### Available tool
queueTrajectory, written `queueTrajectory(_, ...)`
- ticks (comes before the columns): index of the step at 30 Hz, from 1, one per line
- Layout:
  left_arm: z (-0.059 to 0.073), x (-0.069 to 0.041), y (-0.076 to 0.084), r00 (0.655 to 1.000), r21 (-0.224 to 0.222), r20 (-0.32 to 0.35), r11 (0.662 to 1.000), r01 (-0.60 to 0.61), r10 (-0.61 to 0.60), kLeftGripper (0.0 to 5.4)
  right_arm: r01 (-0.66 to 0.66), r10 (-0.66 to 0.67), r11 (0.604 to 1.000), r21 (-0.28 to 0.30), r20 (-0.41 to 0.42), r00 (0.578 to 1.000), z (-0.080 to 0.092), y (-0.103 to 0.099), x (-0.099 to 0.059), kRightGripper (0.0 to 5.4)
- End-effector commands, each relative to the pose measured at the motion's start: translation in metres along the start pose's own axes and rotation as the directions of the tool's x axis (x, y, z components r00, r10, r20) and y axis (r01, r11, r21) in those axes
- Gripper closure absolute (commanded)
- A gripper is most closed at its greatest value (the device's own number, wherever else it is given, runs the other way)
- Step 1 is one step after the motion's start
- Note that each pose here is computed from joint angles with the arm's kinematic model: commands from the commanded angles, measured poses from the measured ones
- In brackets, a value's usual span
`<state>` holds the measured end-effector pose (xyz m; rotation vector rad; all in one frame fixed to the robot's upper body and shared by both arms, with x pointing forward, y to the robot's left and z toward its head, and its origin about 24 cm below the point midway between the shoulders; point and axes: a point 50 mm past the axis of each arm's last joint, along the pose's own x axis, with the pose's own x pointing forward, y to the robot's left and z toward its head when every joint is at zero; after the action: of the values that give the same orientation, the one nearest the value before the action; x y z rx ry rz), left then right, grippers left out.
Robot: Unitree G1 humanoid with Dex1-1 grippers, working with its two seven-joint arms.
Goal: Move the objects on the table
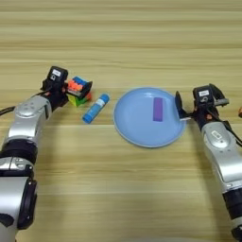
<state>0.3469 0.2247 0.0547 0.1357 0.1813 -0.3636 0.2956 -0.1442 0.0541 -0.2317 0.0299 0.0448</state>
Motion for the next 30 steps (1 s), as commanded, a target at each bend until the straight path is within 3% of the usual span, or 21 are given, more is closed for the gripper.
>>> queueTrajectory(1, 0.002, 0.003, -0.001, 1.0, 0.012, 0.001, 1.0, 0.009, -0.009, 0.03, -0.001, 0.001, 1.0, 0.003, 0.015, 1.0, 0.003, -0.001, 0.003, 0.0)
queueTrajectory(14, -0.012, 0.005, -0.006, 0.998, 0.012, -0.06, 1.0, 0.014, -0.013, 0.03, -0.002, 0.002, 1.0, 0.006, 0.016, 1.0, 0.004, 0.0, 0.003, 0.0)
queueTrajectory(30, -0.018, 0.005, -0.006, 0.997, 0.005, -0.081, 1.0, 0.005, -0.005, 0.03, 0.001, -0.001, 1.0, 0.004, 0.017, 1.0, 0.004, -0.001, 0.002, 0.0)
